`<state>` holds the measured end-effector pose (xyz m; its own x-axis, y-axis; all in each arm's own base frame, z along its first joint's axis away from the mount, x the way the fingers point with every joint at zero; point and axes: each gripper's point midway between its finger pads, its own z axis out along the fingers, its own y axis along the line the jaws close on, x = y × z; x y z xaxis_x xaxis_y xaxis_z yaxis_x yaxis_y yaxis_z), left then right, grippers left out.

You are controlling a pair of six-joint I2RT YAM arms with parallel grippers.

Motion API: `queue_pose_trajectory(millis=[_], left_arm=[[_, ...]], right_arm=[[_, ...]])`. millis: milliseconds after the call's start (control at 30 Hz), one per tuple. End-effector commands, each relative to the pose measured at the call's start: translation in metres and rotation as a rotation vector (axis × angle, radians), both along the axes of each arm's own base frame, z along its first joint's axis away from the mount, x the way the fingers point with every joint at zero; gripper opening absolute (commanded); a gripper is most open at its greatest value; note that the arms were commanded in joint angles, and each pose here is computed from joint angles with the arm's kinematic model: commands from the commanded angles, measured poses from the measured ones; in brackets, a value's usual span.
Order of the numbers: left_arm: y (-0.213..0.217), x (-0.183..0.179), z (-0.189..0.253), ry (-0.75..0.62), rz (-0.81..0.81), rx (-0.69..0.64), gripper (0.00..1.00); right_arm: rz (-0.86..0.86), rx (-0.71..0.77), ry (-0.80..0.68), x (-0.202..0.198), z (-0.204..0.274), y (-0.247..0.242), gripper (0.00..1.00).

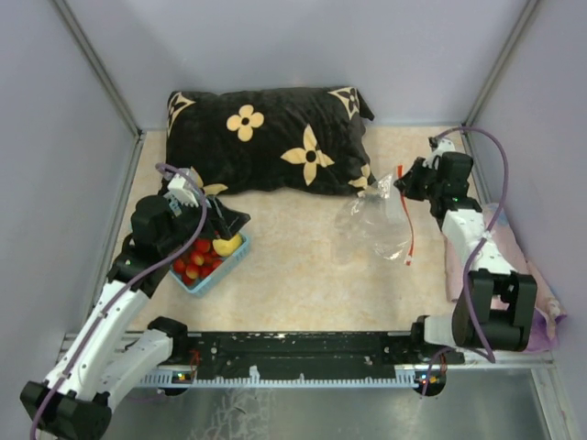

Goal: Place the food in the zip-top bag and seal the zipper
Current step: Pick up the zipper food storage bag at the center of the board.

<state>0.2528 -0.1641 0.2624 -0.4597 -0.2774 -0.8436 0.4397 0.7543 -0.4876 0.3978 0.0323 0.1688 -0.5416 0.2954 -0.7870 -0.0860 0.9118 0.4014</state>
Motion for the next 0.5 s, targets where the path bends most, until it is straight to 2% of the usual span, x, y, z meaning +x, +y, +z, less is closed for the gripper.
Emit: queue_pose_trajectory(millis=[0, 467], left_arm=[[-0.020, -0.003, 0.011, 0.027, -0.089, -0.081, 0.94], [-0.091, -0.008, 0.000, 0.081, -0.216, -0.101, 0.94]], right_arm=[[-0.019, 0.061, -0.033, -0.014, 0.040, 0.024, 0.00], [-0.024, 0.227, -0.075, -0.052, 0.083, 0.104, 0.00]])
